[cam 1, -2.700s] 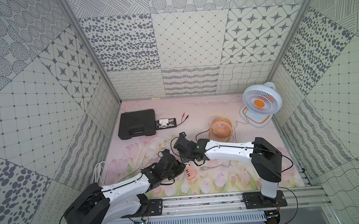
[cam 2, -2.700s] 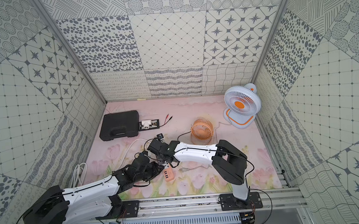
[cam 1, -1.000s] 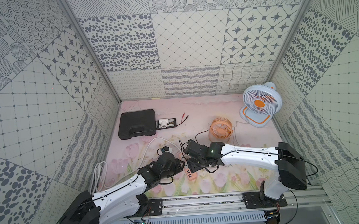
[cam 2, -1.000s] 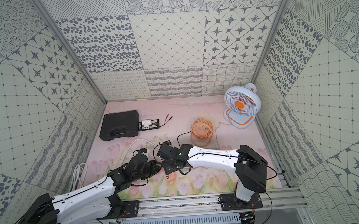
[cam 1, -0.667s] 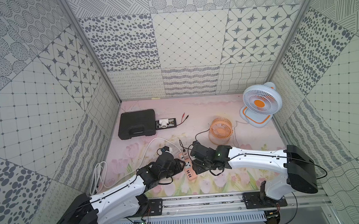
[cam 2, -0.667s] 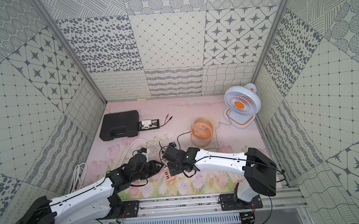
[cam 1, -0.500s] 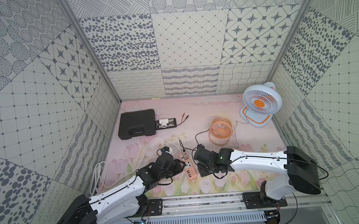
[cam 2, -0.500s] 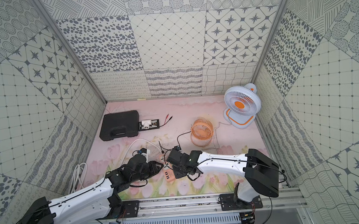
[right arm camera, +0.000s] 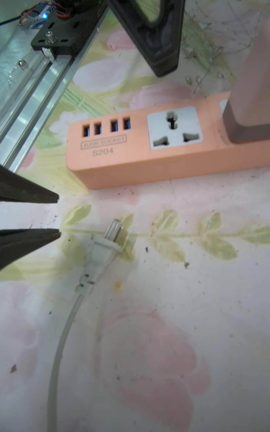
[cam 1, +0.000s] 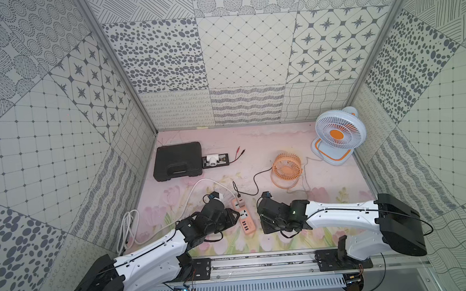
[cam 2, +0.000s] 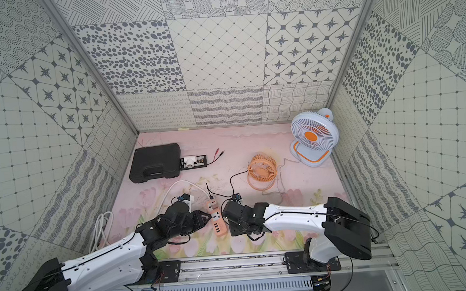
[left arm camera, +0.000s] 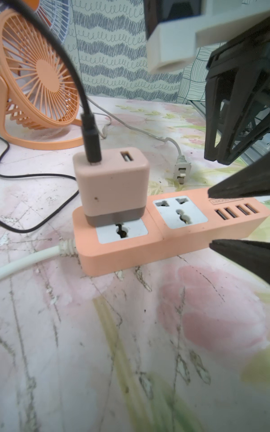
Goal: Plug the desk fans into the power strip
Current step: Insert the plug into the socket.
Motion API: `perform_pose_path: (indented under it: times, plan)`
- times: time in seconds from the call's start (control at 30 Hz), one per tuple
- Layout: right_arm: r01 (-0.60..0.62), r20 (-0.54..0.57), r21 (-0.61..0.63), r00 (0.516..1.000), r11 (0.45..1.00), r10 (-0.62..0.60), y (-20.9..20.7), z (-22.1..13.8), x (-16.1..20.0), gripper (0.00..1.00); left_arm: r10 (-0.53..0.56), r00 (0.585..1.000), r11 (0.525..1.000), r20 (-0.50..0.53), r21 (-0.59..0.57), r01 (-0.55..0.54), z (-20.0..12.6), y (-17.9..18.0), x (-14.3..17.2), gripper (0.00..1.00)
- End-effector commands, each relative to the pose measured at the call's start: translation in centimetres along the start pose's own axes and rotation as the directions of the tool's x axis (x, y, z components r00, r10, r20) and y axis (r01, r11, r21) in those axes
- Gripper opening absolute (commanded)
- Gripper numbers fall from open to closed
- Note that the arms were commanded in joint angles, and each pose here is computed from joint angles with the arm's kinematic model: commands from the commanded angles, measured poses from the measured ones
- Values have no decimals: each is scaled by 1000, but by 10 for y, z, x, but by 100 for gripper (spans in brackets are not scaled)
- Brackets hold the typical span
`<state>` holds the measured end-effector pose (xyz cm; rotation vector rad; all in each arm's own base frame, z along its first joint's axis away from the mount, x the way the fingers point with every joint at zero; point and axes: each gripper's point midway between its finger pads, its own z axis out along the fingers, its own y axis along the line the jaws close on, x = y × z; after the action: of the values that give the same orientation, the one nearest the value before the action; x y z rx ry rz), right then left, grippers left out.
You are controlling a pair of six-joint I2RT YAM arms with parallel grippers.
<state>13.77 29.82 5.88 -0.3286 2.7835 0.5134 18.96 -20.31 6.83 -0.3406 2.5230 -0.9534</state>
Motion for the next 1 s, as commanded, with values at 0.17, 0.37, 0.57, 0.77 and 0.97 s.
perform_pose_path:
  times: [0.17,0.37,0.57,0.77,0.97]
  plan:
    - [80,169,-63,983,995,-68,54,-22,-79,51,-12,1000,1000,-29,-1,12,5,6,7,34]
    - [137,159,-3,978,991,-135,58,-8,-113,51,-33,999,999,-33,1,33,8,10,10,34]
    - [165,148,16,975,986,-165,62,5,-125,45,-32,998,999,-50,9,33,13,7,12,34]
    - [176,112,60,977,983,-182,57,20,-123,38,-30,999,1000,-44,6,30,13,6,10,34]
    - [184,84,79,978,980,-190,52,30,-117,24,-31,999,1000,-41,0,31,13,7,9,34]
